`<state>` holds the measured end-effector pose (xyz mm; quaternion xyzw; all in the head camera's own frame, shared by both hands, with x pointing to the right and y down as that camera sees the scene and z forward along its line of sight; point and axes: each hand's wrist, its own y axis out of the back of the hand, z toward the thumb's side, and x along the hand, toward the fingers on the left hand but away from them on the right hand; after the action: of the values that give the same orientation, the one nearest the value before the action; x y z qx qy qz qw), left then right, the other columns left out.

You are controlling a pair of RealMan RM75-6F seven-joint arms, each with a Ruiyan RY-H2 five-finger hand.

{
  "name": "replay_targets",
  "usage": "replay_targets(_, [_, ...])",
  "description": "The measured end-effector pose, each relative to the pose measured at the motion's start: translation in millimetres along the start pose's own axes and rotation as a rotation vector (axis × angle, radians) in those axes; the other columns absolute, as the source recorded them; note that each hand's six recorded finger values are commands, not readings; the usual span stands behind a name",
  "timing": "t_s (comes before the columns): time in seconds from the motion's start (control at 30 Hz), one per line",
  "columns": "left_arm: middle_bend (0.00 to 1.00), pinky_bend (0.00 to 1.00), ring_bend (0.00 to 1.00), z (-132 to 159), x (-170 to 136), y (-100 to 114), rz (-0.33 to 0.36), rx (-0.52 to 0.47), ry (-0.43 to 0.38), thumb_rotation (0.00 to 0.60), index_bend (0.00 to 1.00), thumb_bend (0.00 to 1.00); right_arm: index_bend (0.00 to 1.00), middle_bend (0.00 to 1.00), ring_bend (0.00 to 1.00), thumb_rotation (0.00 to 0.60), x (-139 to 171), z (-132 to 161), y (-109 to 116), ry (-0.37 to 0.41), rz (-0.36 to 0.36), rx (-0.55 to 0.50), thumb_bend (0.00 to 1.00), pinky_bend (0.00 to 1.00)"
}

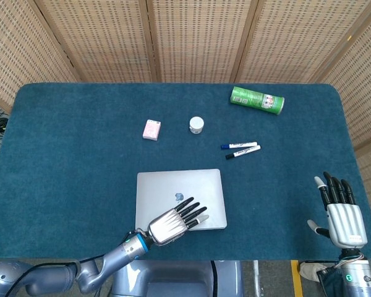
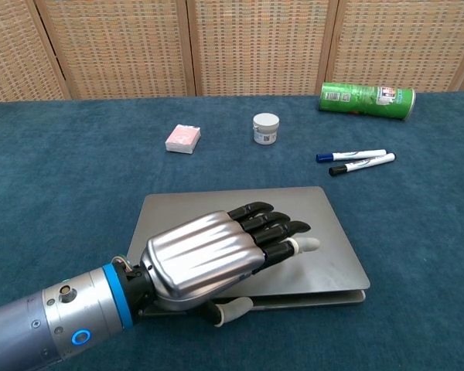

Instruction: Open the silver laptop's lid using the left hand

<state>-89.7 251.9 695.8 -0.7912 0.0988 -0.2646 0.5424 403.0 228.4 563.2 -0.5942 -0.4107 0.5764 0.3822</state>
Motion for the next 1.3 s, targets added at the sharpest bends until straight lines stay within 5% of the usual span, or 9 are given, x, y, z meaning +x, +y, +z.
replay_targets(0.37, [0.0,0.0,0.0,-19.2,21.6,28.8,0.086,0.178,0.2,0.6,0.0,0.48,0.0,0.0,0.0,0.6,0.5,-0.5,0.0,0.002,0.004,-0.007,0.0,0.0])
replay_targets(0.67, [0.0,0.0,0.0,-44.6,34.4,39.7,0.068,0.167,0.364,0.6,0.0,0.48,0.0,0.0,0.0,0.6,0.6,6.0,-4.3,0.028,0.018,0.001,0.0,0.0])
replay_targets(1.03, [0.0,0.0,0.0,-55.8,39.4,43.5,0.068,0.109,0.382,0.6,0.0,0.48,0.09,0.0,0.0,0.6,-8.7,33.4,-24.3,0.176,0.076,0.034,0.0,0.0])
replay_targets(1.23, [0.0,0.0,0.0,-61.0,40.3,43.5,0.069,0.084,0.385,0.6,0.0,0.48,0.23,0.13,0.02,0.6,-11.7,52.8,-35.4,0.262,0.124,0.042,0.0,0.07])
replay_targets(1.3, [0.0,0.0,0.0,-62.8,40.5,44.7,0.073,0.085,0.387,0.6,0.0,0.48,0.25,0.15,0.05,0.6,-13.0,60.9,-39.3,0.305,0.145,0.038,0.08,0.11])
